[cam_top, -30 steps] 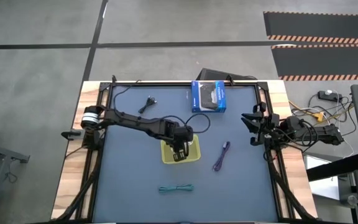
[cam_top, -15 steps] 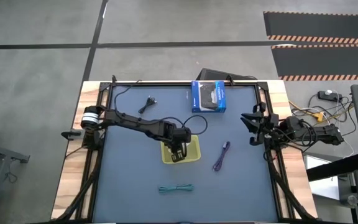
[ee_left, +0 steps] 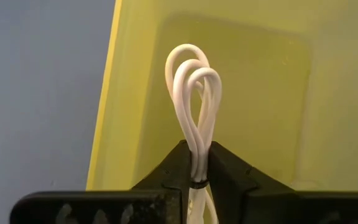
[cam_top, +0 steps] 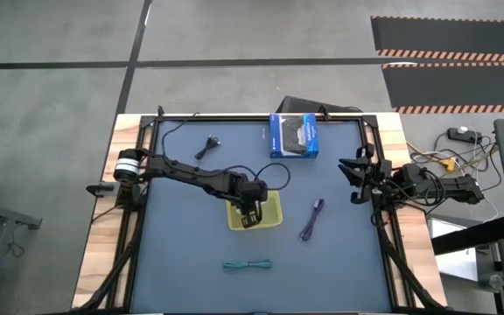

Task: Pick and place USB-C Cables
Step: Put the white charger cable into the yellow bin

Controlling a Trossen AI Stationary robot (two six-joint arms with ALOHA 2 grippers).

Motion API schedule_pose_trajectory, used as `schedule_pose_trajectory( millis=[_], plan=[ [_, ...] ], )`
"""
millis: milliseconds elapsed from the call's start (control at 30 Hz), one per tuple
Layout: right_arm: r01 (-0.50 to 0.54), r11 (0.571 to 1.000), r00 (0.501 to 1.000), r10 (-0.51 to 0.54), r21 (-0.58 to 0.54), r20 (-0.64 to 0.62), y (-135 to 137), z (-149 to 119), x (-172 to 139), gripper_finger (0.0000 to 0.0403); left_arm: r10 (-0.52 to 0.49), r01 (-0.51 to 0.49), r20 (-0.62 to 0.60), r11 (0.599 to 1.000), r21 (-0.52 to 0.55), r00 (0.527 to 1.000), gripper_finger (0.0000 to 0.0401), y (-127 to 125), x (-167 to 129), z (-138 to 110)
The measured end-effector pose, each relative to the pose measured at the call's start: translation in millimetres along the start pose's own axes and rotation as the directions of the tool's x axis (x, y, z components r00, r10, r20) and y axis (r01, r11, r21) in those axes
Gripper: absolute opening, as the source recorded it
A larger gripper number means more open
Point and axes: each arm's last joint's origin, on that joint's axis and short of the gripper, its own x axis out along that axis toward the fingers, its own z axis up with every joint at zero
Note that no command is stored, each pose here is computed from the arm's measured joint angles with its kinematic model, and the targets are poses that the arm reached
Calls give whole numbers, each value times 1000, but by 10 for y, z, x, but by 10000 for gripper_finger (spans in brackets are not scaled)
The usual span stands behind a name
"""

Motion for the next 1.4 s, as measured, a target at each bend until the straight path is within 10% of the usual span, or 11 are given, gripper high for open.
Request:
schedule_pose_trajectory(
  millis=[1400],
  plan=[
    [0, 1000, 1000, 0, 1, 0, 0, 0, 0, 68, -2, 2, 23, 1000, -11, 1000, 51, 35, 5, 32]
  ],
)
